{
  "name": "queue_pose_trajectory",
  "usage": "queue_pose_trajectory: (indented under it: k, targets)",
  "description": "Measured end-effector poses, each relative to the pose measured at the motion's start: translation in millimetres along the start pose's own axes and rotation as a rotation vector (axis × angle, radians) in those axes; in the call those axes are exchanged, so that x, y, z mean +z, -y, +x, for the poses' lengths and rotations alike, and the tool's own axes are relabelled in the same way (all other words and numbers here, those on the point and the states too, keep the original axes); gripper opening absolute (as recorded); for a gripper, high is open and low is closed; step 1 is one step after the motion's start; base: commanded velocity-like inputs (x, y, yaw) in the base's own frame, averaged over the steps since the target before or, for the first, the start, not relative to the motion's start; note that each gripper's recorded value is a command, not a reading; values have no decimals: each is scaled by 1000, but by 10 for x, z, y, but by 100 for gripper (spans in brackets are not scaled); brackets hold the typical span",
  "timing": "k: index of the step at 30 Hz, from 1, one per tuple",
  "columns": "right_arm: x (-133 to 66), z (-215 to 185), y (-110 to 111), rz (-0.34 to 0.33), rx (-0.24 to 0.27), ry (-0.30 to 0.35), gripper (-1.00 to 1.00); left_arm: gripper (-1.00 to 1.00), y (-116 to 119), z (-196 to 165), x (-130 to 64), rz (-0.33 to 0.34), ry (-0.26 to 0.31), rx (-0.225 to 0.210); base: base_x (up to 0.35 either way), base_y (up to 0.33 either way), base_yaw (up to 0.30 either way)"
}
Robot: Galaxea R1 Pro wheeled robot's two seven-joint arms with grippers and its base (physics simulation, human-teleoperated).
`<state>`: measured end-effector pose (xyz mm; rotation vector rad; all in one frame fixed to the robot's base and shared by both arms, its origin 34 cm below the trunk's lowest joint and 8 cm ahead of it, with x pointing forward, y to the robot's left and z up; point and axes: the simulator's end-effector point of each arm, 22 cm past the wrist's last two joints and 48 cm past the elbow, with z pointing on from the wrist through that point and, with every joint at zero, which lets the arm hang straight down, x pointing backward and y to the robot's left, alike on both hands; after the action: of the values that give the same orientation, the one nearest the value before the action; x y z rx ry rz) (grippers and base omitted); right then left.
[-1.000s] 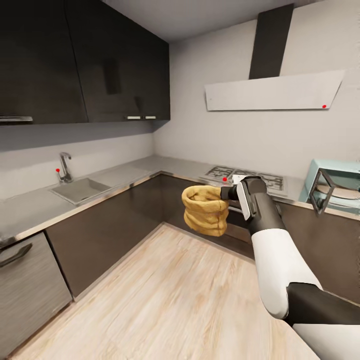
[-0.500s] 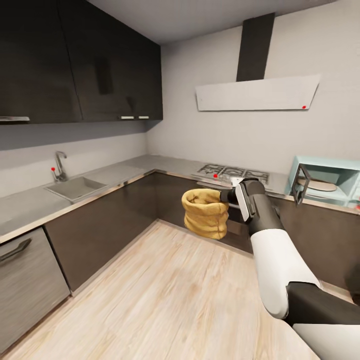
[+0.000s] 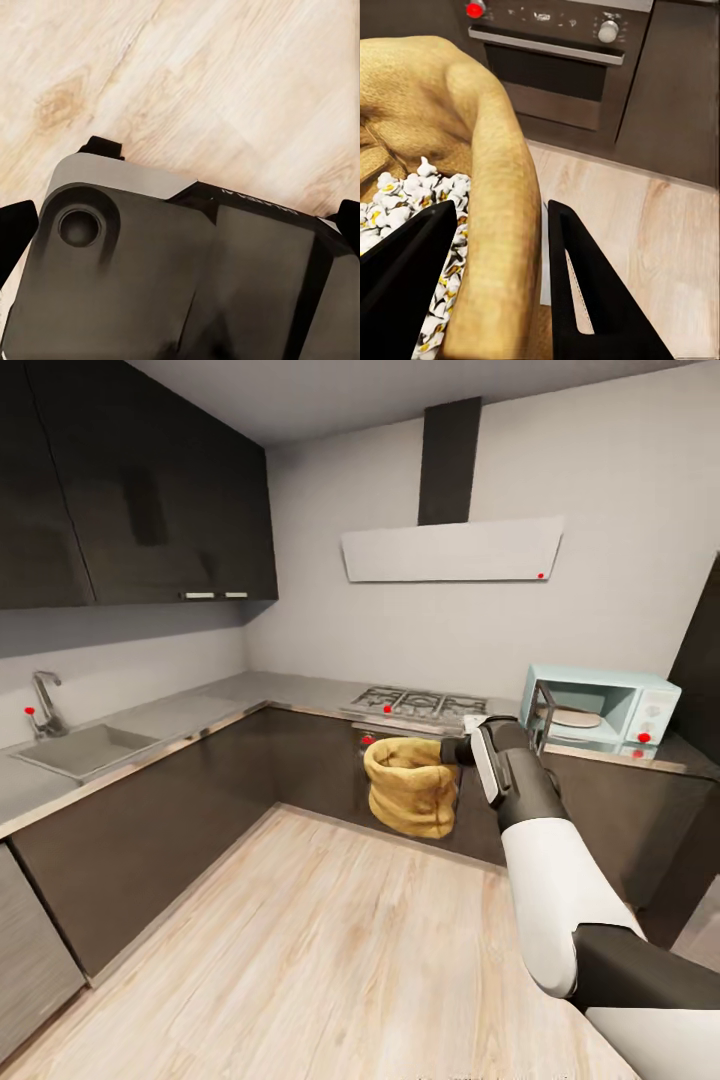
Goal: In the kitchen, take the popcorn bag from the countertop, put it into the microwave, and heat it until the popcorn is cooked so the cooked popcorn ends up inside the bag.
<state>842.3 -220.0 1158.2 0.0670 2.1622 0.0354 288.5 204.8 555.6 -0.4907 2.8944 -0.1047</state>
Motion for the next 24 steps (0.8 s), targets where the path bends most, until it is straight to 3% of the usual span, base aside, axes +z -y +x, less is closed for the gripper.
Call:
queue_pose_trajectory:
  k: [10, 24]
  targets:
    - [5, 8, 3, 0, 1, -2, -100, 100, 0, 0, 0, 0, 0, 0, 0, 0, -286]
    - [14, 4, 222, 33, 2, -4, -100, 100, -2, -1, 0, 0, 0, 0, 0, 0, -286]
